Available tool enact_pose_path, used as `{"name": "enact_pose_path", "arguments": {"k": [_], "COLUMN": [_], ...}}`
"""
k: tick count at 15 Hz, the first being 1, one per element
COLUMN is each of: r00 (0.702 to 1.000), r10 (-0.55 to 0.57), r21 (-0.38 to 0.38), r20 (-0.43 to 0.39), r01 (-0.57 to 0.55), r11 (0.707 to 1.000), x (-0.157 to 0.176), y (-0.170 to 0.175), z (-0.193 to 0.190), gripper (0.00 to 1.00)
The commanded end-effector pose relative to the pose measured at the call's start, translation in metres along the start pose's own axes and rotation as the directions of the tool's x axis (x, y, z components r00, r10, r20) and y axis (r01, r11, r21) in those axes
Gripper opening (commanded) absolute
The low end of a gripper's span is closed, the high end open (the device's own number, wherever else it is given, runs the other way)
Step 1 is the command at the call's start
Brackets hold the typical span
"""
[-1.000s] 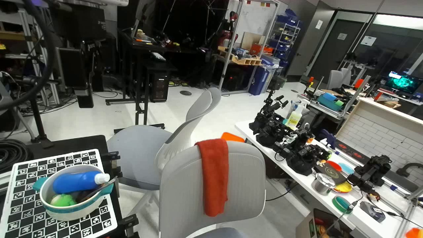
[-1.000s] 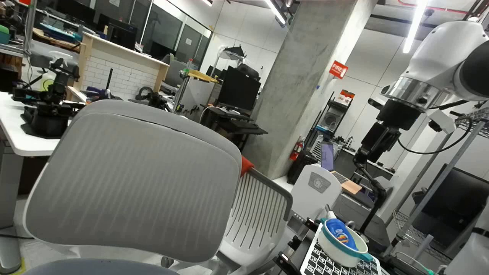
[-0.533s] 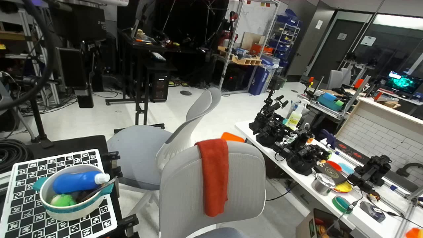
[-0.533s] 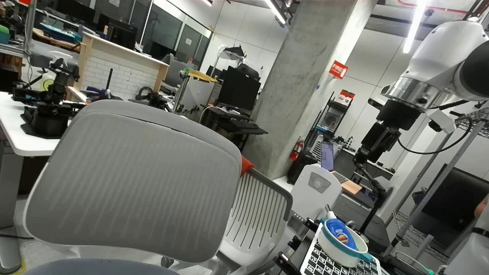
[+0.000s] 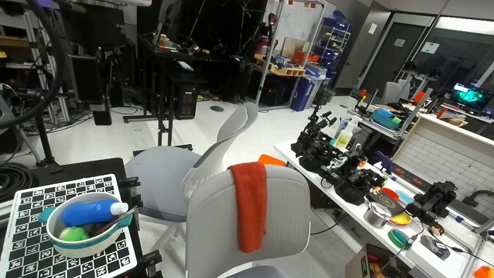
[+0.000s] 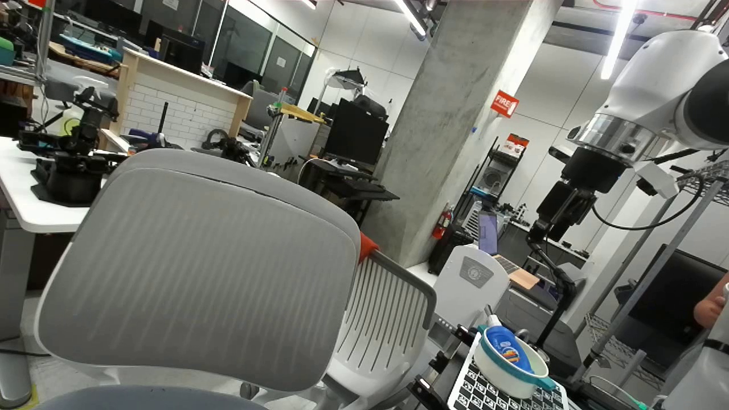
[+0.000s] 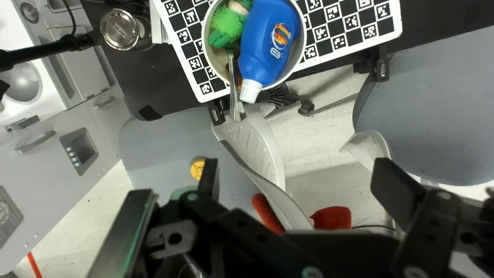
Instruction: Move the orange towel to the chair on the left then back to the right
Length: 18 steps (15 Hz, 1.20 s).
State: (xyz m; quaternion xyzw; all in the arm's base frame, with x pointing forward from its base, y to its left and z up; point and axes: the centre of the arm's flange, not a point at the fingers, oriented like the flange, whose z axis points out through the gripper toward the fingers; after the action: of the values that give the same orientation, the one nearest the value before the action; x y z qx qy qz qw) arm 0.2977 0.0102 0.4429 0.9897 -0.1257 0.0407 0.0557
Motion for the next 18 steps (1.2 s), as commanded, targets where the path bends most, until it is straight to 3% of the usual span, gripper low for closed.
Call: {"name": "enact_pose_path", "arguments": {"k": [1, 5, 9, 18], "r00": [0.996, 0.983, 0.963, 0.958], "r10": [0.057, 0.035, -0.026, -0.05], "r21": [-0.015, 0.004, 0.017, 0.036], "r20": [-0.064, -0.183, -0.267, -0.283], "r01": [-0.058, -0.035, 0.031, 0.063], "r11": [0.998, 0.999, 0.999, 0.997], "x": [0.048, 0.095, 0.136, 0.245], "y": [-0.004, -0.007, -0.026, -0.097], "z": [-0.004, -0.007, 0.018, 0.096], "gripper": [1.0, 1.0, 1.0, 1.0]}}
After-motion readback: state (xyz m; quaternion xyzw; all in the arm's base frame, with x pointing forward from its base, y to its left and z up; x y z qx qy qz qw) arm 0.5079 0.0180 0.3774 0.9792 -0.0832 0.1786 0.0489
